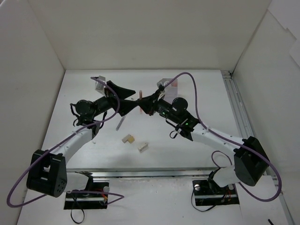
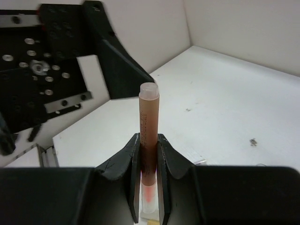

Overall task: Sort the stationery into containers
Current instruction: Place the pen in the storage box, then pick up the pen from the center of the board.

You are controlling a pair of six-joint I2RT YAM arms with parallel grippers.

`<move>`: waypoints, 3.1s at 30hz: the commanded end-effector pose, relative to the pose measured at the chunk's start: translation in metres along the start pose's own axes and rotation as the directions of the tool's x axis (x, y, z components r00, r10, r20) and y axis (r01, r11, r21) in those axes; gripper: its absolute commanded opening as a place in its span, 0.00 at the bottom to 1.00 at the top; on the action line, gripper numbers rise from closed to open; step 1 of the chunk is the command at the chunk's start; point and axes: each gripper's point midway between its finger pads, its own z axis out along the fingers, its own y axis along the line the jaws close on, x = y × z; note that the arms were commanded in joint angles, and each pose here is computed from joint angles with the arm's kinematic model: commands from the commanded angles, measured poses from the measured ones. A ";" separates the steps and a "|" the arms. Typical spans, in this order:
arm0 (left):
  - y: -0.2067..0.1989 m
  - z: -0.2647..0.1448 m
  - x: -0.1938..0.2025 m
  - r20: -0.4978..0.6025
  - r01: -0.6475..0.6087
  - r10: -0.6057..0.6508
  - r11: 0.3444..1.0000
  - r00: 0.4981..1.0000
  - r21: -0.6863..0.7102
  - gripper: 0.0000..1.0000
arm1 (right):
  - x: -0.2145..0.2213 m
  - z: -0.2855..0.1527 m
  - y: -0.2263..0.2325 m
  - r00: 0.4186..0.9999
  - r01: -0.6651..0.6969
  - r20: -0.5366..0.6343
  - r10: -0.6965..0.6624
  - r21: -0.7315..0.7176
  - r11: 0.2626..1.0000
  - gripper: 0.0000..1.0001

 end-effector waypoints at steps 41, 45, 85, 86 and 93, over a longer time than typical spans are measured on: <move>0.102 -0.213 0.011 -0.260 -0.265 -0.100 -0.039 0.960 -0.964 1.00 | -0.040 0.001 -0.324 0.914 0.255 0.042 -0.404 0.716 0.651 0.00; 0.105 -0.213 0.013 -0.270 -0.275 -0.107 -0.039 0.957 -0.961 1.00 | -0.031 0.000 -0.328 0.923 0.236 0.042 -0.383 0.725 0.648 0.01; 0.207 -0.137 0.166 -0.570 -0.374 -0.410 0.466 0.712 -0.802 0.75 | -0.046 -0.102 -0.160 0.964 -0.106 0.259 -0.058 0.576 0.810 0.98; 0.208 -0.138 0.172 -0.575 -0.381 -0.423 0.460 0.700 -0.802 0.73 | -0.045 -0.104 -0.161 0.965 -0.104 0.255 -0.060 0.582 0.807 0.98; 0.215 -0.145 0.190 -0.587 -0.412 -0.472 0.427 0.657 -0.805 0.51 | -0.047 -0.112 -0.155 0.963 -0.105 0.261 -0.063 0.582 0.806 0.98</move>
